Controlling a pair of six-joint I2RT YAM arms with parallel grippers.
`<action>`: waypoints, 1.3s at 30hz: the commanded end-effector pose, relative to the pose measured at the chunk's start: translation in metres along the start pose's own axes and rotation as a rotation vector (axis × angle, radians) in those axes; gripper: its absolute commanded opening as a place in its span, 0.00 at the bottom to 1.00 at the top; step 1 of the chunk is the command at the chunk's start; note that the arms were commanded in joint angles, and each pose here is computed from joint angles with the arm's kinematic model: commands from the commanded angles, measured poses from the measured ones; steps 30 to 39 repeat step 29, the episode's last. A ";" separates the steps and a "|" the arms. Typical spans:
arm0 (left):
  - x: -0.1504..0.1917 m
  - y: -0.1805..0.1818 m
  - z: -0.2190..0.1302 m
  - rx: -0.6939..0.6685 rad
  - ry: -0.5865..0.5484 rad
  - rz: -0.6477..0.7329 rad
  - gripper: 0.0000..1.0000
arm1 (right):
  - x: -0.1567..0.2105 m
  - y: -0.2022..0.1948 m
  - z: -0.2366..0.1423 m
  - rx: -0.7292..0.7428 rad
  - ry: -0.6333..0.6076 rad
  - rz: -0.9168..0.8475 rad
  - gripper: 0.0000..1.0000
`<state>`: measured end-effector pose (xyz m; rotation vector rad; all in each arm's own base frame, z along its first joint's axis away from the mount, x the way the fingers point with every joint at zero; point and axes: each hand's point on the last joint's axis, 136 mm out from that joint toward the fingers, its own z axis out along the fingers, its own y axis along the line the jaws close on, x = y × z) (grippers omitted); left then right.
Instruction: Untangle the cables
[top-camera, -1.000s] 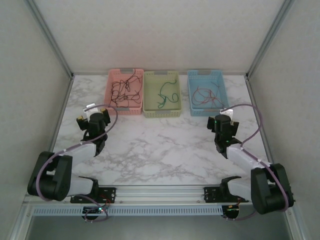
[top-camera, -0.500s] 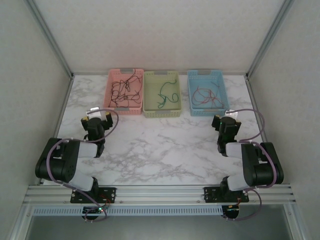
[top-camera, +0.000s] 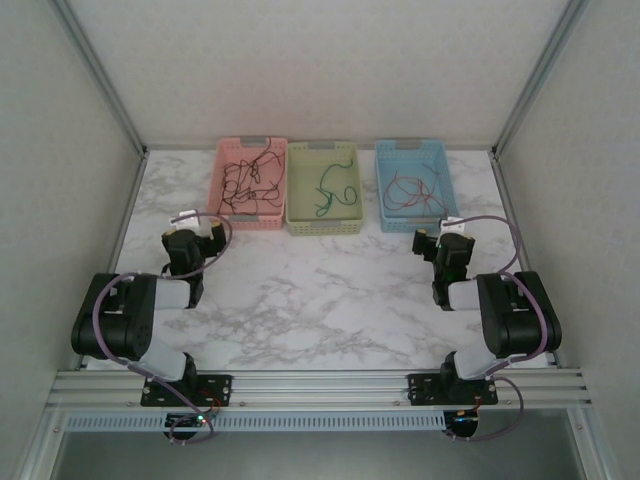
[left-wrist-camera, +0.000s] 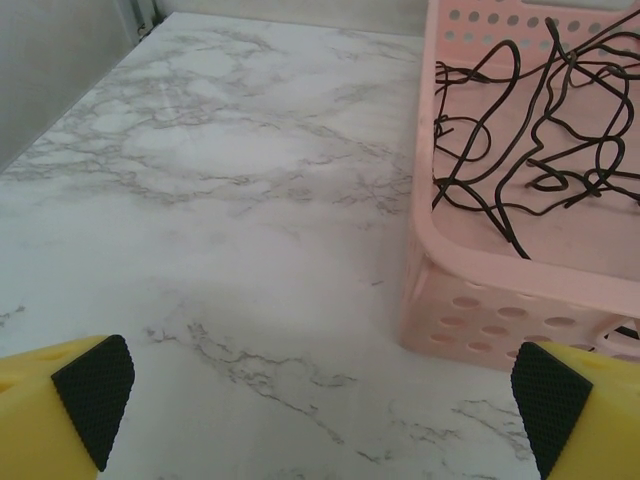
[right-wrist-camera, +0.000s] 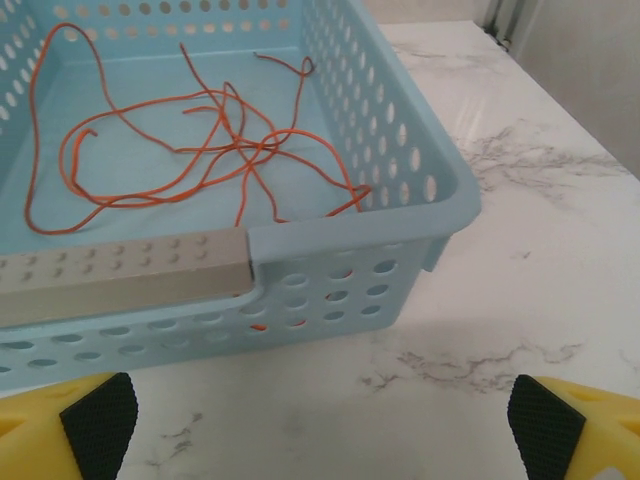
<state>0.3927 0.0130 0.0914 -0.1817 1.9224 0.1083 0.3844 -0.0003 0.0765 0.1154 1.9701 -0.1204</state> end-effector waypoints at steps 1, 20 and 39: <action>-0.001 -0.003 0.002 0.020 0.005 -0.019 1.00 | -0.010 0.001 0.002 -0.007 -0.025 0.007 0.99; -0.001 -0.003 0.002 0.020 0.006 -0.018 1.00 | -0.010 0.002 0.002 -0.009 -0.027 0.006 0.99; -0.001 -0.003 0.002 0.020 0.006 -0.019 1.00 | -0.010 0.002 0.003 -0.038 -0.018 0.018 0.99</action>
